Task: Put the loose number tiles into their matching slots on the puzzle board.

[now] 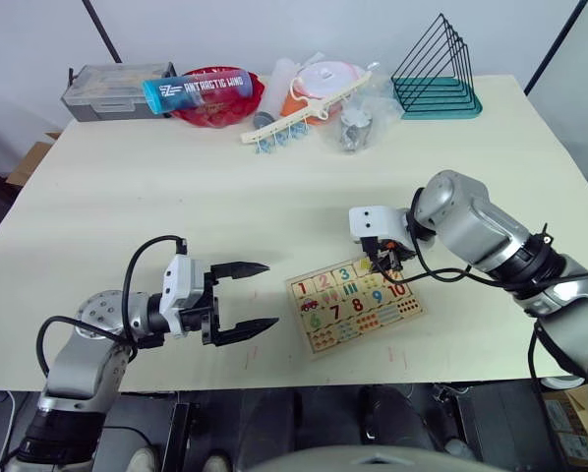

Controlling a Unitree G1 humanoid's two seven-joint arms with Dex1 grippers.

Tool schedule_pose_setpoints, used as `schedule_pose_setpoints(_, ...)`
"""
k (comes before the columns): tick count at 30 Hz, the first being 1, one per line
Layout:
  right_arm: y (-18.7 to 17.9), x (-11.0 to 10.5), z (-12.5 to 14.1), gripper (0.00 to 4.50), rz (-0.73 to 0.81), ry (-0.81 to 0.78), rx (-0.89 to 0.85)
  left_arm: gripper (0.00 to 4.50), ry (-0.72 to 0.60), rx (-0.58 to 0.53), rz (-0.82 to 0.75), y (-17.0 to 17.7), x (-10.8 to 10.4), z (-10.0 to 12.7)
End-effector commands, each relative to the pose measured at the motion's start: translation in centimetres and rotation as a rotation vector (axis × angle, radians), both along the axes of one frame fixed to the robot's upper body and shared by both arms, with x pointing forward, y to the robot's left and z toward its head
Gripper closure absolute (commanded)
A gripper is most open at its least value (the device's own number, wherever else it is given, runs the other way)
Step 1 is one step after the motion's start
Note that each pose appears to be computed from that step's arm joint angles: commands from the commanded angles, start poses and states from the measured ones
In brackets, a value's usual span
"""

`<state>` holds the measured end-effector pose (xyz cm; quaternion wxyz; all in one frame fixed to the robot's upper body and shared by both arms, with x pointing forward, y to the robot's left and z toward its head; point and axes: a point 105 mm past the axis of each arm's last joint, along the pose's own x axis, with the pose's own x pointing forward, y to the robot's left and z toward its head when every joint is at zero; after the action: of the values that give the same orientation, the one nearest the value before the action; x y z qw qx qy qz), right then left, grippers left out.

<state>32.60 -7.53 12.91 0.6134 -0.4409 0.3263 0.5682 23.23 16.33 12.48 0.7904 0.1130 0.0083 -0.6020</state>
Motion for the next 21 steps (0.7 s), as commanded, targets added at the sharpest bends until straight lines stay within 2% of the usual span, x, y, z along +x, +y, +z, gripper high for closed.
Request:
schedule_pose_setpoints(1, 0.43, -0.19, 0.40, 3.67, 0.018, -0.020, 0.009, 0.00, -0.027, -0.003, -0.018, -0.24, -0.10, 0.44)
schedule_pose_setpoints(21, 0.55, -0.68, -0.24, 3.67, 0.036, 0.015, 0.023, 0.00, -0.025, 0.000, -0.016, -0.33, -0.08, 0.23)
